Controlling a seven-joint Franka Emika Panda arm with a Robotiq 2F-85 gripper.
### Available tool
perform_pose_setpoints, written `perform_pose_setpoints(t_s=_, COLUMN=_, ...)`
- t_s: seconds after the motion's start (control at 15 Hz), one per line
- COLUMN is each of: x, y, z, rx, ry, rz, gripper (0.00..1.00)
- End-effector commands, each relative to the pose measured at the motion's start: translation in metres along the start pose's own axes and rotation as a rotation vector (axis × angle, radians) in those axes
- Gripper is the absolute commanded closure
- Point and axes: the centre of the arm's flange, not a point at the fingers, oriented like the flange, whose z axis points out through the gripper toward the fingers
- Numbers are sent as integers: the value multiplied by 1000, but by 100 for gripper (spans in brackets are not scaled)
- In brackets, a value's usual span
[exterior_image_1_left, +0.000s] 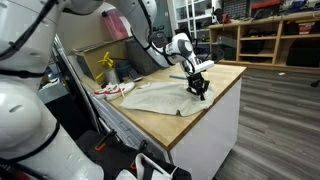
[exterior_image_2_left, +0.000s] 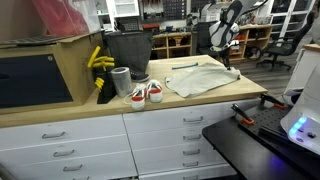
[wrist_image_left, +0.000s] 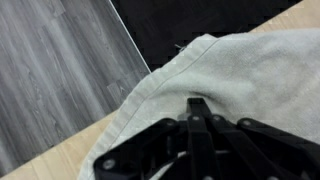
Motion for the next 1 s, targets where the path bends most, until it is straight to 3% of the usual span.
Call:
perform_pose_setpoints(t_s=0.0, x=-19, y=-3, z=9, rx=10, ry=-22, rz=11, gripper=100)
perform_pose_setpoints(t_s=0.53, x=-7, y=-6, z=-6, rx=-104, ry=42, rz=-23, gripper=100)
perform_pose_setpoints(t_s=0.93, x=9, y=-22, z=-21, rx=-5, ry=109, rz=-81, gripper=100)
